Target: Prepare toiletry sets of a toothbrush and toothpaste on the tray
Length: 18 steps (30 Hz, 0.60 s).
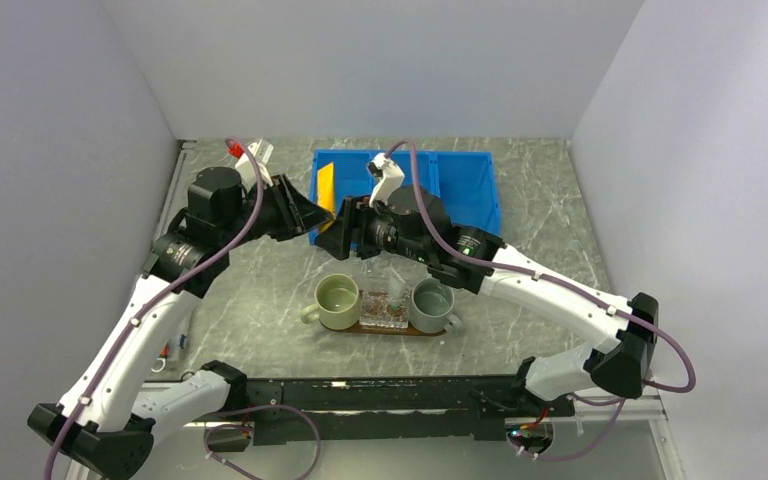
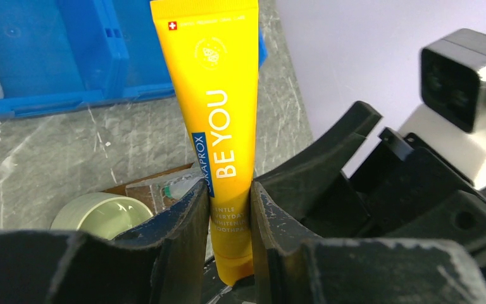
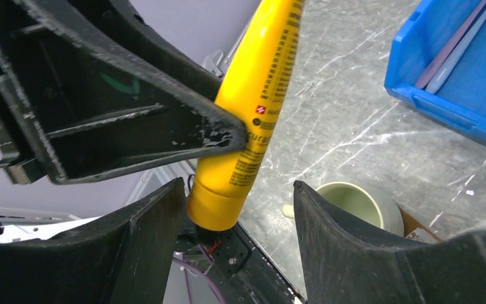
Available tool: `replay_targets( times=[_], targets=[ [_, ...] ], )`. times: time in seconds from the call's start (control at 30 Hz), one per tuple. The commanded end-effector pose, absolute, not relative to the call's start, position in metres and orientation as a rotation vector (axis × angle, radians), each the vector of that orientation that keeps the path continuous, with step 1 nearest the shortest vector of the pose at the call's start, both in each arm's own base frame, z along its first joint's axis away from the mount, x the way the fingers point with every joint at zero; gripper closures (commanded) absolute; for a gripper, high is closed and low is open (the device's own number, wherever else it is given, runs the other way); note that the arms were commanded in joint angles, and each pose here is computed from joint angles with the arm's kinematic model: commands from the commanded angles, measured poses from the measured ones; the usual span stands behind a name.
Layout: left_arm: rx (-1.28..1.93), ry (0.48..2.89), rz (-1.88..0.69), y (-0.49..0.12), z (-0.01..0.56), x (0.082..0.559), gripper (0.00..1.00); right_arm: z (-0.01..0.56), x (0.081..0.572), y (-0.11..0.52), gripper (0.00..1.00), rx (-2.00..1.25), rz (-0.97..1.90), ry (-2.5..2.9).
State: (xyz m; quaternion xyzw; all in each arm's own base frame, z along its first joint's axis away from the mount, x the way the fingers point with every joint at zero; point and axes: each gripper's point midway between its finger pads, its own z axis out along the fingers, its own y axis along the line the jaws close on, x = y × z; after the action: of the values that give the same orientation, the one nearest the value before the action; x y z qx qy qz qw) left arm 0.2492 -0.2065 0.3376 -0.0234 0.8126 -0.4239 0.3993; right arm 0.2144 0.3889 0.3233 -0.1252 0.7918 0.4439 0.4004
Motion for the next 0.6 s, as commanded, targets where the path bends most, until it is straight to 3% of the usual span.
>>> replay_targets(
  times=[0.0, 0.57],
  targets=[
    [-0.022, 1.937, -1.168, -0.21, 0.369, 0.24, 0.68, 0.361, 0.216, 0.398, 0.35, -0.267, 1.234, 1.905],
    [-0.025, 1.923, -1.218, -0.211, 0.365, 0.23, 0.69, 0.356, 0.207, 0.404, 0.55, -0.271, 1.313, 1.918]
  ],
)
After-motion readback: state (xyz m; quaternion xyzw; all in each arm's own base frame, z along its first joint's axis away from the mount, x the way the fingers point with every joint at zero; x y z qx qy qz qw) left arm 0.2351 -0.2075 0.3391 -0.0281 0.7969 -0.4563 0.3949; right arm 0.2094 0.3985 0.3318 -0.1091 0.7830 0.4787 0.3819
